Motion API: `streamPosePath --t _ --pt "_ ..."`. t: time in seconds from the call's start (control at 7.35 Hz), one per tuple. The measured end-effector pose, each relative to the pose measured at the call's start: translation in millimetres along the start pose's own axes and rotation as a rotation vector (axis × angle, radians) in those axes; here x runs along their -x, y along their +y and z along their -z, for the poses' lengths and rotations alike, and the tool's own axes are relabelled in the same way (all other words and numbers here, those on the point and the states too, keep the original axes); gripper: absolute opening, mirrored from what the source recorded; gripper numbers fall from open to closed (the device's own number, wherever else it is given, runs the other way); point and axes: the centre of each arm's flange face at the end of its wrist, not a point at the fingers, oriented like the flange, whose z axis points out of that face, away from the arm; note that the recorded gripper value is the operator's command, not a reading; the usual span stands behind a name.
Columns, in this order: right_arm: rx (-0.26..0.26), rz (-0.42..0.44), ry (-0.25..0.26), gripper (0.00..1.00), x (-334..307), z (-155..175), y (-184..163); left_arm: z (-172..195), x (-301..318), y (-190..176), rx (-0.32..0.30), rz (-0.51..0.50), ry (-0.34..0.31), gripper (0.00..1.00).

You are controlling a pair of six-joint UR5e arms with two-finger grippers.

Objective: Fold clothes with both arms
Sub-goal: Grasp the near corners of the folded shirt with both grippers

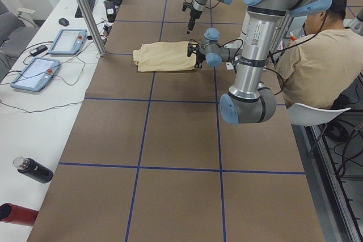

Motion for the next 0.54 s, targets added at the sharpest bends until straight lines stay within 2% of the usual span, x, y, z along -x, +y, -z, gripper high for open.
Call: streamPosePath --t 0.27,0.54 --pt "-0.003 -0.141 0.014 0.94 34 -8 42 0 -1 0 -0.001 0.0 0.001 0.0" --pt "-0.024 -0.178 0.036 0.74 57 -29 72 1 -1 0 0.0 0.0 0.002 0.0"
